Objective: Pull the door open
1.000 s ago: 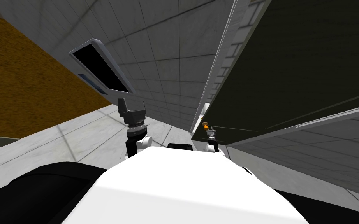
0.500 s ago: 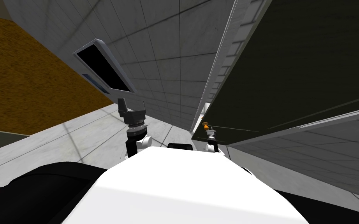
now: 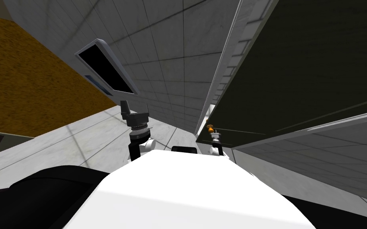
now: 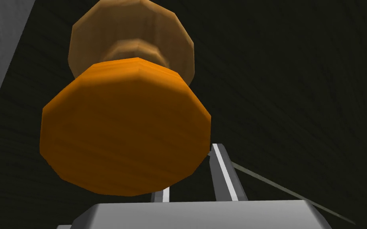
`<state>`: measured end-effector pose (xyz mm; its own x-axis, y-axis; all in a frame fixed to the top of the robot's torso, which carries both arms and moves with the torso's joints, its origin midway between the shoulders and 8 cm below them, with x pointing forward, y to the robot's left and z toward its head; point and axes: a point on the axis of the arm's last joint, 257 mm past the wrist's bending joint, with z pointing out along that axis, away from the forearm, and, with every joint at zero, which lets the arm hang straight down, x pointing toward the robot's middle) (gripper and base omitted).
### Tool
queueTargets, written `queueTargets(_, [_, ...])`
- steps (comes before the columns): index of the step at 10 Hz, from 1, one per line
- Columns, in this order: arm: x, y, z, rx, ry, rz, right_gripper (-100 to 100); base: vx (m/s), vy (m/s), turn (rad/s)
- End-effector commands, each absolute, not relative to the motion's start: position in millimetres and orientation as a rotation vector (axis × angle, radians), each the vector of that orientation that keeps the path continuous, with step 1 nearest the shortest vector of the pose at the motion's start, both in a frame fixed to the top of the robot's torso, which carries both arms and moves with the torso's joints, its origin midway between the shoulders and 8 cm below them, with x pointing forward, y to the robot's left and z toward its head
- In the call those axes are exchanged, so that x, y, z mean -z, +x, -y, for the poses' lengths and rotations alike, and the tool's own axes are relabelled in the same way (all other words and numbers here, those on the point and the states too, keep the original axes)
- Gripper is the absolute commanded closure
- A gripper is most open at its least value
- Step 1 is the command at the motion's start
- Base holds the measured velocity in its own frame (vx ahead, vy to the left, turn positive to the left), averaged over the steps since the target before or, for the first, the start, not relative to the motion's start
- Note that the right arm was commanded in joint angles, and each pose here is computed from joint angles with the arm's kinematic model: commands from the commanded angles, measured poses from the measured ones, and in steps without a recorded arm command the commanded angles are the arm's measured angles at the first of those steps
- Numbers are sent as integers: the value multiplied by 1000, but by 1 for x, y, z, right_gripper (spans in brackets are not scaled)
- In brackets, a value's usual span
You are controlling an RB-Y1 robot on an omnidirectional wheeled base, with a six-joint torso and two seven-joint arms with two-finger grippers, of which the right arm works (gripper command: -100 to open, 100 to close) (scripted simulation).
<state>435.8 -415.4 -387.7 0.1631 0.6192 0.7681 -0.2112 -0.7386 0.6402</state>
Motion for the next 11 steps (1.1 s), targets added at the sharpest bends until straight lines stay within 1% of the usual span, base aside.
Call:
queueTargets(1, [388,446,389,-1716,1812,-369,-100,-30,-13,28])
queueTargets(5, [389,448,386,-1780,1864,-268,-100,-34,-5,33])
queueTargets(8, [392,446,386,-1773,1871,-267,-100,-12,-6,-2])
queueTargets(11, [389,450,382,-1844,1913,-162,-100,-37,-11,29])
